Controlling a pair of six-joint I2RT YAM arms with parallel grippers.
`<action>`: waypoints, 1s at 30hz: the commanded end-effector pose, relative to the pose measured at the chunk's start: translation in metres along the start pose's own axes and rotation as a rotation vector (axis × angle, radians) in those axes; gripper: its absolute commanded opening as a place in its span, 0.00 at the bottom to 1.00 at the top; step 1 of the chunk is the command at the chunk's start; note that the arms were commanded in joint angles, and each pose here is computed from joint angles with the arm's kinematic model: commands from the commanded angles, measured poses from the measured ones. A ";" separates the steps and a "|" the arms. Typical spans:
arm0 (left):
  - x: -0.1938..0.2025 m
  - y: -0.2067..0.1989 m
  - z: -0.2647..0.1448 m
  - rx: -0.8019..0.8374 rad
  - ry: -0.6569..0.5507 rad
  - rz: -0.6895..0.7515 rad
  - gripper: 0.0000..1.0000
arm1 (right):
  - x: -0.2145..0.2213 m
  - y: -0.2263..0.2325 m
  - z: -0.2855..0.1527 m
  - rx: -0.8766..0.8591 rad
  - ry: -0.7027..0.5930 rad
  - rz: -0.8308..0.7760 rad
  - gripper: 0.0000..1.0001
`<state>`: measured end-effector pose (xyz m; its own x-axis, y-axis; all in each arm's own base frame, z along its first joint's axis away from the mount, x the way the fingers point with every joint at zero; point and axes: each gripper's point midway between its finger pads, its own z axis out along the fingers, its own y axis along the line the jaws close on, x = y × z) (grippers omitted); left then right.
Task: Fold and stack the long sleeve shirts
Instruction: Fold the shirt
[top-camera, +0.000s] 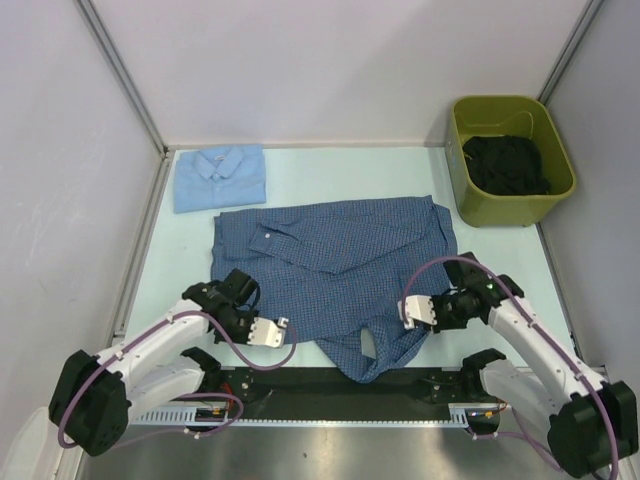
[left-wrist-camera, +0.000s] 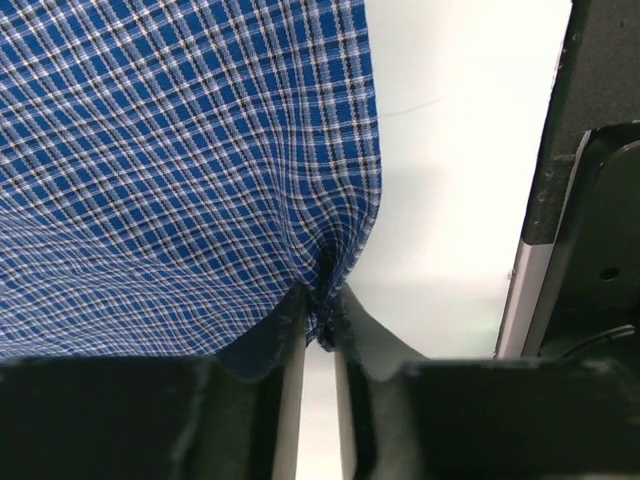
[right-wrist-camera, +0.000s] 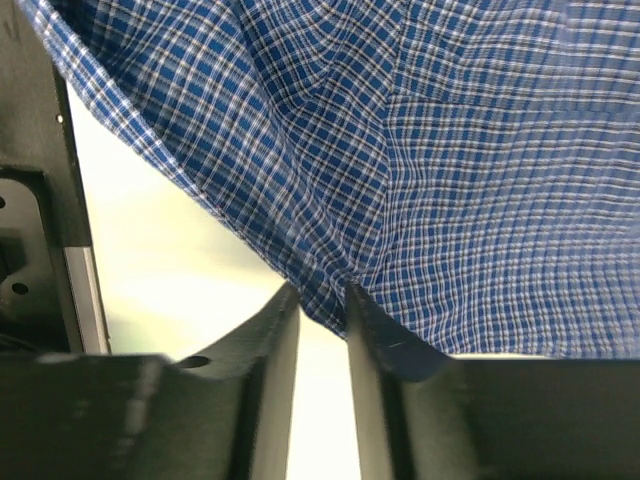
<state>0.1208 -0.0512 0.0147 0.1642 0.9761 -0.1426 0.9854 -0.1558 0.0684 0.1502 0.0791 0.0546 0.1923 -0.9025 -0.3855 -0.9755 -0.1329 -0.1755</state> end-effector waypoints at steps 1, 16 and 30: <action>0.000 -0.001 -0.002 -0.002 0.001 -0.017 0.08 | 0.001 0.007 -0.009 0.023 0.013 -0.054 0.25; 0.016 0.011 -0.037 -0.053 -0.021 -0.133 0.00 | 0.019 -0.010 -0.043 0.083 0.016 0.058 0.00; 0.008 0.037 -0.035 -0.056 -0.087 -0.264 0.00 | -0.002 -0.037 -0.052 0.111 -0.104 0.147 0.38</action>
<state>0.1416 -0.0323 0.0409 -0.0631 0.9798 -0.1896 0.9957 0.0747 0.0543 0.1776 0.0550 0.0943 0.0350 -0.8872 -0.4600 -0.9811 0.0572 -0.1850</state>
